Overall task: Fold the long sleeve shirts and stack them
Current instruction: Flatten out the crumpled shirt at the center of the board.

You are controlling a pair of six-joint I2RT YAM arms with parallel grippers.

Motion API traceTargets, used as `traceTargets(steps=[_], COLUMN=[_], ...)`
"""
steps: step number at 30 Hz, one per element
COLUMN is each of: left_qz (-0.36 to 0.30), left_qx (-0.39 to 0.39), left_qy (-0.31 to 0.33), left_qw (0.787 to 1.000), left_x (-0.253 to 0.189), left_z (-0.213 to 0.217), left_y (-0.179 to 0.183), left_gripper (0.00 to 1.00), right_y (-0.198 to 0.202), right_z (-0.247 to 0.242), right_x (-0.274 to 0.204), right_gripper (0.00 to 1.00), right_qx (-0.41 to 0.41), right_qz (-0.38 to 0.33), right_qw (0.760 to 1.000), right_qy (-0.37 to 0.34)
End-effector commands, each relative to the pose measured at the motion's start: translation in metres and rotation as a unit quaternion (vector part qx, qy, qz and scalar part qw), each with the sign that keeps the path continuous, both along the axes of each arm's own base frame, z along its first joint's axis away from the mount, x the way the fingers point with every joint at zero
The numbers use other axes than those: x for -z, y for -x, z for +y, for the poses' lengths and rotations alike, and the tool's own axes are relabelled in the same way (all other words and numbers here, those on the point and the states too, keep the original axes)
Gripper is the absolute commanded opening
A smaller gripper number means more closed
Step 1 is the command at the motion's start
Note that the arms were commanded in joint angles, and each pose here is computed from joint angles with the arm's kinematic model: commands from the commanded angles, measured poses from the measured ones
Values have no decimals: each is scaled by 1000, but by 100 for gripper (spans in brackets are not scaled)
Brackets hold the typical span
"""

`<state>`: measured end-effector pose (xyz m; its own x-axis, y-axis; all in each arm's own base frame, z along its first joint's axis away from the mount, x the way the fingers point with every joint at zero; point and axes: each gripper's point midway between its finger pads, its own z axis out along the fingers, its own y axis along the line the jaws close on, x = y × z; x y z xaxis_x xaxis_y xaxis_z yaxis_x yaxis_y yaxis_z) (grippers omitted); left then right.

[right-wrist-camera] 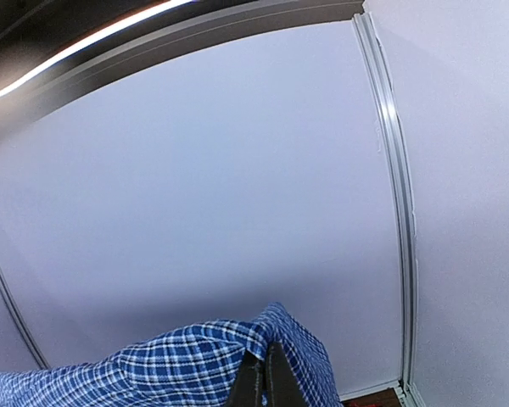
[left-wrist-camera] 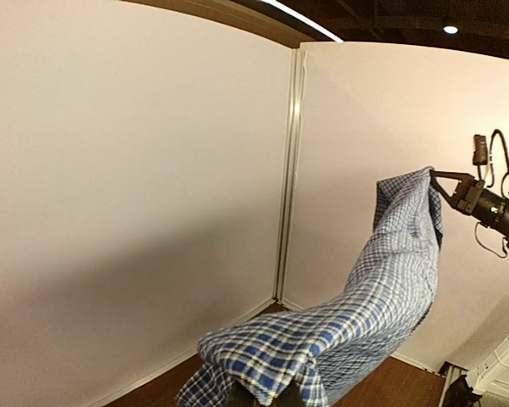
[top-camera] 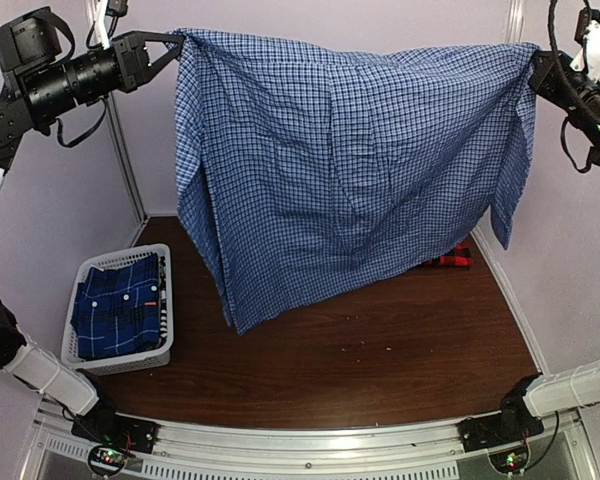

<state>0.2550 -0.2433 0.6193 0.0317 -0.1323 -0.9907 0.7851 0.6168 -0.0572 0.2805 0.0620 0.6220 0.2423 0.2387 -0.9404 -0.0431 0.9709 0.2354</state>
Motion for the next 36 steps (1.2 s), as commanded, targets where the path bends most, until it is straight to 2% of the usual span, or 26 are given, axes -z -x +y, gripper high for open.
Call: traceTargets(steps=[1, 4, 8, 9, 12, 13, 15, 18, 23, 30, 36], left_qz=[27, 126, 280, 317, 407, 426, 437, 434, 439, 463, 497], left_qx=[-61, -79, -109, -116, -155, -160, -167, -164, -149, -112, -116], left_qy=[7, -9, -40, -53, -98, -103, -104, -103, -112, -116, -120], left_qw=[998, 989, 953, 940, 895, 884, 878, 880, 879, 871, 852], left_x=[11, 78, 217, 254, 355, 375, 393, 397, 405, 434, 469], left_z=[18, 30, 47, 47, 55, 57, 59, 55, 35, -5, -19], left_y=[-50, -118, -199, -212, -230, -229, -225, -221, -214, -190, -169], left_gripper=[0, 0, 0, 7, 37, 43, 53, 58, 58, 57, 57], right_y=[-32, -84, -158, -169, -179, -176, -169, -161, -152, -144, -132], right_z=[4, 15, 14, 14, 19, 20, 22, 28, 49, 107, 155], right_x=[20, 69, 195, 234, 342, 364, 394, 410, 424, 441, 475], right_gripper=[0, 0, 0, 2, 30, 40, 55, 66, 68, 68, 68], right_qx=[30, 22, 0, -10, -33, -38, -46, -66, -94, -152, -207], right_qz=[48, 118, 257, 293, 396, 417, 440, 445, 456, 463, 484], right_qw=[998, 991, 965, 954, 916, 907, 896, 892, 884, 872, 849], right_qy=[36, 62, 60, 56, 49, 47, 45, 37, 39, 47, 40])
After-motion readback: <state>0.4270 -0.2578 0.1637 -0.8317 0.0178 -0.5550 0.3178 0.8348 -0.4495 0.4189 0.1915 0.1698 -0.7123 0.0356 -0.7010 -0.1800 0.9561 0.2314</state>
